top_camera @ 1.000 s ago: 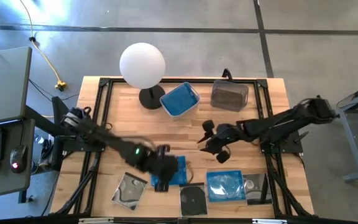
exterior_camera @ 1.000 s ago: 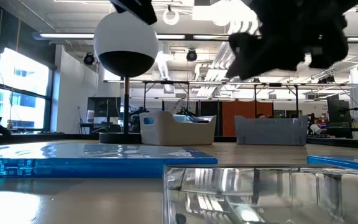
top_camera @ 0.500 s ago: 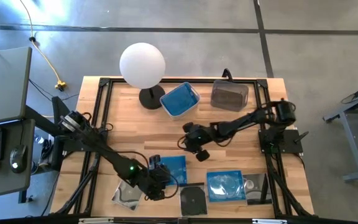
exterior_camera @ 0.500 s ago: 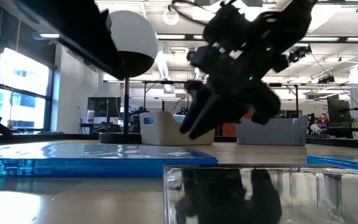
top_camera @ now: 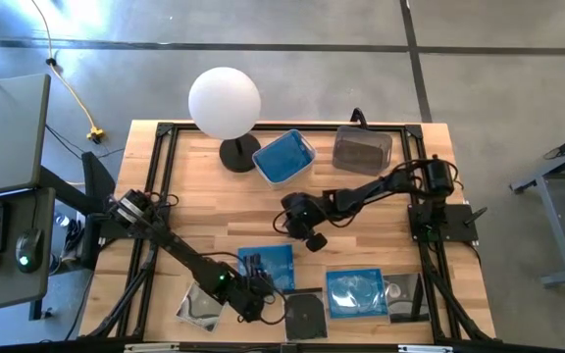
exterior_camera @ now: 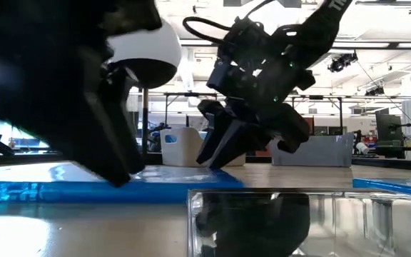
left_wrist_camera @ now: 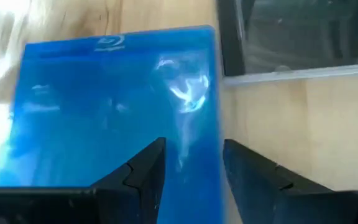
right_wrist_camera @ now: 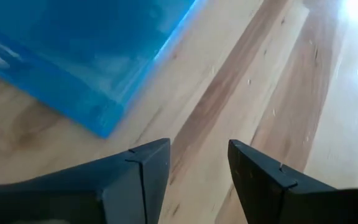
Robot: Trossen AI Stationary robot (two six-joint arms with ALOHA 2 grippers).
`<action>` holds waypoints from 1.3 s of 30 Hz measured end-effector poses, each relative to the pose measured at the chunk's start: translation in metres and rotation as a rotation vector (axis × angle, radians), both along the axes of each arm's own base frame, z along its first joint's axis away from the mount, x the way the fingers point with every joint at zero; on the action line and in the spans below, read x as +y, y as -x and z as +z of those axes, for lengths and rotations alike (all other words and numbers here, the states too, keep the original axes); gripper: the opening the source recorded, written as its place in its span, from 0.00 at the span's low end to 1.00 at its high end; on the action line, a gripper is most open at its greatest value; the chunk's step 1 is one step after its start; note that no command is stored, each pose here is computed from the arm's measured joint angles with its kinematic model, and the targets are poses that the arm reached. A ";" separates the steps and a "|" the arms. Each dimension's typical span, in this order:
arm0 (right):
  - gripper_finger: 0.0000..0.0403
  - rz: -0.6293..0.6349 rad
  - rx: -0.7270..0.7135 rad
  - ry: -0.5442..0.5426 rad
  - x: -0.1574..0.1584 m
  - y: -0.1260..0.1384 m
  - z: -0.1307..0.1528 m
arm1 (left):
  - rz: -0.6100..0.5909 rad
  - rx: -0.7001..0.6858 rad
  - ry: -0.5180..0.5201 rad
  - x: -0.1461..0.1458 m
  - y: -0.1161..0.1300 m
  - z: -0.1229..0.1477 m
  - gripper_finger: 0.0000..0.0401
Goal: Pick & place jewel cases by type
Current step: Put the left blue CD case into the gray bin
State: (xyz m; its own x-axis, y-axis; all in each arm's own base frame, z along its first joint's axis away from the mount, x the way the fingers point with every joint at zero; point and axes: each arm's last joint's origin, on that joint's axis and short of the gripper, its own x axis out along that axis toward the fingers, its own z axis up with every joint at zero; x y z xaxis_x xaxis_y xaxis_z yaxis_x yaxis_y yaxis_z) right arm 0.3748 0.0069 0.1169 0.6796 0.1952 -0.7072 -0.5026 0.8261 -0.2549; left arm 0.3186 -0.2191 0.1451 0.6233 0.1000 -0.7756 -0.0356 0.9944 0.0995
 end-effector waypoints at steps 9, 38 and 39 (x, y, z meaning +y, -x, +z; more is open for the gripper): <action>0.39 0.024 0.029 -0.074 -0.002 -0.001 -0.011 | -0.022 0.026 -0.131 -0.001 -0.005 0.003 0.40; 0.39 0.055 0.089 -0.164 0.003 0.003 -0.018 | -0.110 0.193 -0.210 -0.017 -0.009 0.027 0.40; 0.39 0.054 0.087 -0.163 0.003 0.003 -0.018 | -0.112 0.190 -0.209 -0.018 -0.011 0.023 0.40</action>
State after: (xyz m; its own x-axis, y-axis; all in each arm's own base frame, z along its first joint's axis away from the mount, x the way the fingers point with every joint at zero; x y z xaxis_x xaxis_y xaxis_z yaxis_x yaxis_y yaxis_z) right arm 0.3715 0.0102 0.0993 0.6024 0.3464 -0.7191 -0.5616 0.8241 -0.0735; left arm 0.3293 -0.2374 0.1686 0.4849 0.2086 -0.8493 0.1117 0.9484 0.2967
